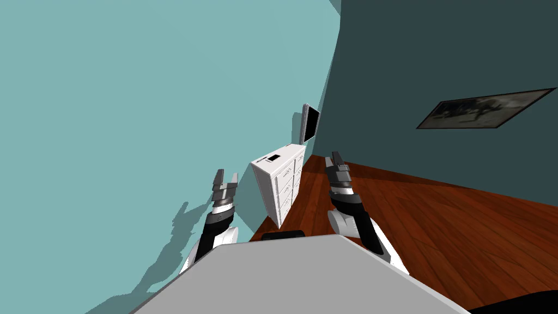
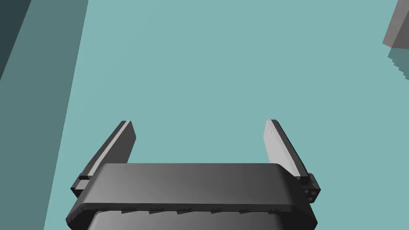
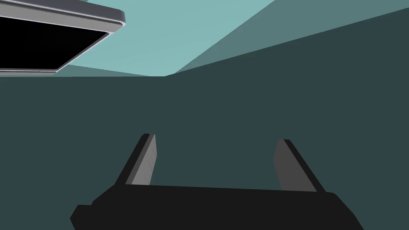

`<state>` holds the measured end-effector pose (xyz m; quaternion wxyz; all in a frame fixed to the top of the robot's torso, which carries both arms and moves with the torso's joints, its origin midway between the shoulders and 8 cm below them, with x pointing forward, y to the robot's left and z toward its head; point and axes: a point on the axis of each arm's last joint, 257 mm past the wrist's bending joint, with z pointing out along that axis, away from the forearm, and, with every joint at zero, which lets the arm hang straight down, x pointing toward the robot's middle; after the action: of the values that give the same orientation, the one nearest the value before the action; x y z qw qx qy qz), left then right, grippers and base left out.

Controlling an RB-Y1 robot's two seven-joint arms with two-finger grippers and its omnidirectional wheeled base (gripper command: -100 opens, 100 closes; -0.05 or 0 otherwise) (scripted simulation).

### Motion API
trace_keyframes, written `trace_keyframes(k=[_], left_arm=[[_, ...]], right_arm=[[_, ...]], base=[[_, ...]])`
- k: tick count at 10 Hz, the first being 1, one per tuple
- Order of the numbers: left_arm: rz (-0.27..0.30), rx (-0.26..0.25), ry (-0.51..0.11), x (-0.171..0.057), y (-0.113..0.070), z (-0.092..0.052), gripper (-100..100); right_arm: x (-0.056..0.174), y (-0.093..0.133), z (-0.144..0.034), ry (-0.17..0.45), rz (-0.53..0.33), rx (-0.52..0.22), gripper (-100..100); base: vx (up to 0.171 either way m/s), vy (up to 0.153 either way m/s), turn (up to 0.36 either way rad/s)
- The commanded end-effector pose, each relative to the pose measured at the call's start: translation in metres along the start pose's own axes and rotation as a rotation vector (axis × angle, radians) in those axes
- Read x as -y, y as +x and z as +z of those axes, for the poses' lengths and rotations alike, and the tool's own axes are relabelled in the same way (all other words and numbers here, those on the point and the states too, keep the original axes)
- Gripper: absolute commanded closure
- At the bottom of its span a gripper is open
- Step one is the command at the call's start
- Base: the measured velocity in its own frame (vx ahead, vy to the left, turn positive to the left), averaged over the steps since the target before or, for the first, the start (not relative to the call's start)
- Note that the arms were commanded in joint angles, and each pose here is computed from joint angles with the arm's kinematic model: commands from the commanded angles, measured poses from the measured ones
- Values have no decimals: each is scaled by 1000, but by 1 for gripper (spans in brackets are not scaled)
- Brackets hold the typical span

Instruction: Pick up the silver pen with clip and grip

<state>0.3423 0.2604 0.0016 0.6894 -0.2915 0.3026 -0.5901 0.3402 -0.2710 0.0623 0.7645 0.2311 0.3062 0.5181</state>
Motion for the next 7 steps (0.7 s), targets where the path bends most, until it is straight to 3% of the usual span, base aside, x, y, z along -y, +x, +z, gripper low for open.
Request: trace_keyframes(k=[1,4,5,7], left_arm=[[43,-35,-5,-4,1,-3,-100],[195,-126,-15,-16,-1,-13,-100],[199,-137,-14,-16,0,-14,-100],[341,-208,-17,-28,-6,-24,-100]], right_arm=[[0,0,0,0,0,0,0],[0,0,0,0,0,0,0],[0,0,0,0,0,0,0],[0,0,0,0,0,0,0]], base=[[-27,-8,8],[-79,-40,12],[-67,-33,6],[-70,-33,7]])
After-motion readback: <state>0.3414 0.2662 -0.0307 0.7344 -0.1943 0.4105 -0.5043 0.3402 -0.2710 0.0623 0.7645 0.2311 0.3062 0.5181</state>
